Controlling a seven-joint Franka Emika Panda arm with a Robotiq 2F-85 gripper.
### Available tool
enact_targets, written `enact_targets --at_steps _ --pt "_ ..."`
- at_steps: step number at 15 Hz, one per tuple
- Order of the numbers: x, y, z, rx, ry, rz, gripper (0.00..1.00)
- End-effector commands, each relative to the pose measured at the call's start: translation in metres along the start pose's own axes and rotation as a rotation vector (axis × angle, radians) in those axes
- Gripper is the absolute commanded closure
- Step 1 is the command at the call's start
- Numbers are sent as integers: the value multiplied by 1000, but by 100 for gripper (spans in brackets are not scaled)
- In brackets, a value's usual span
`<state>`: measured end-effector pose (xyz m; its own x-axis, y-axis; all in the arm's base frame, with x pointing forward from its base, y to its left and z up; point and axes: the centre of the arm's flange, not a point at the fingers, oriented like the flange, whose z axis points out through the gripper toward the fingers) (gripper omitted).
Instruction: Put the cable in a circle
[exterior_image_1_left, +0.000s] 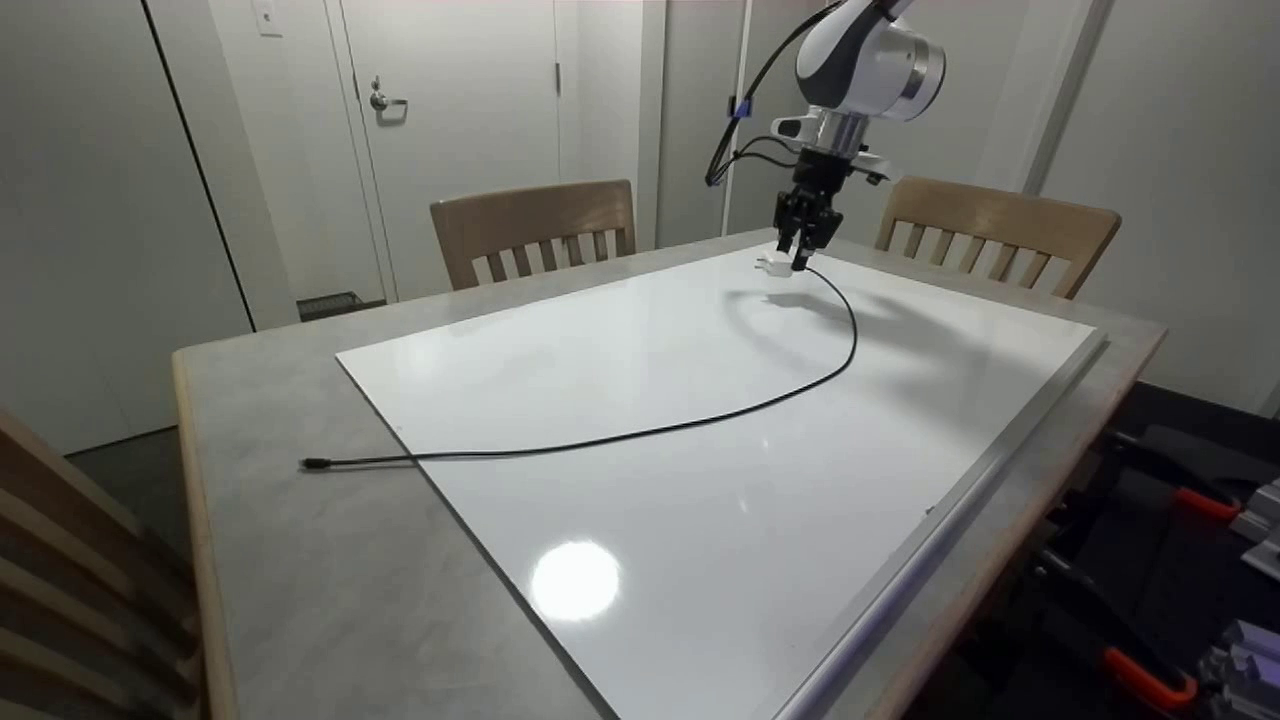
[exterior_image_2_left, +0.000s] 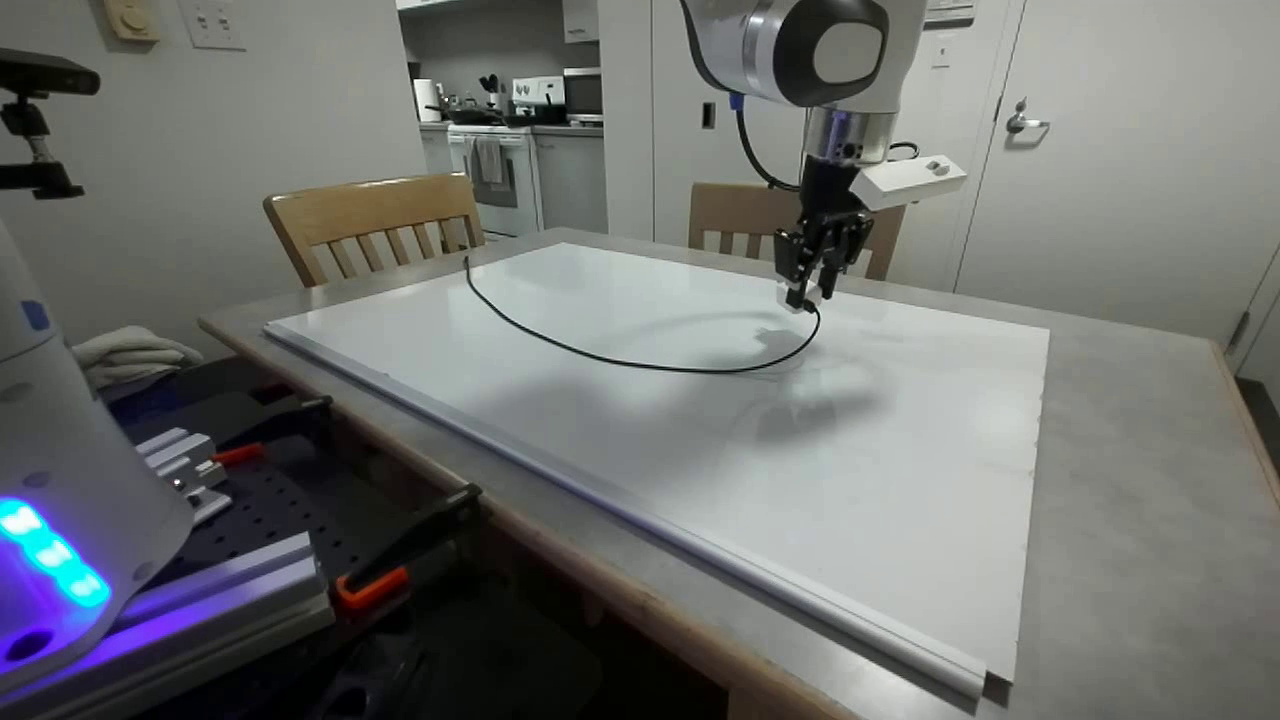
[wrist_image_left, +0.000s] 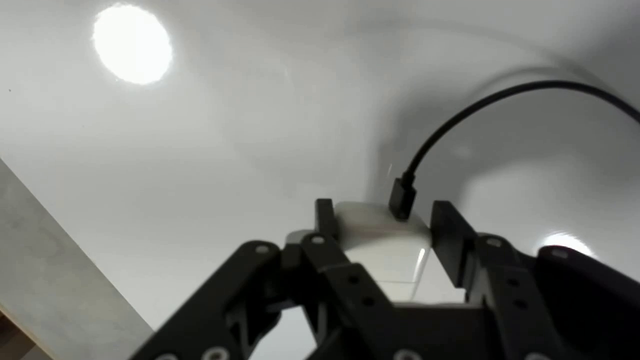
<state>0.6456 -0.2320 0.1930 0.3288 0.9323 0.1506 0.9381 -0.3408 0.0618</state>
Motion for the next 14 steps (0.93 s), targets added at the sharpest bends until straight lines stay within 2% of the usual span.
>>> enact_targets --at_steps 1,2,3,7,14 --pt "0 0 0 0 0 0 49" --pt "0 0 0 0 -1 1 49" --pt "0 0 0 0 -1 1 74" --pt "11 10 -2 5 -76 -211 74" --pt "23 14 1 -37 -94 -568 74"
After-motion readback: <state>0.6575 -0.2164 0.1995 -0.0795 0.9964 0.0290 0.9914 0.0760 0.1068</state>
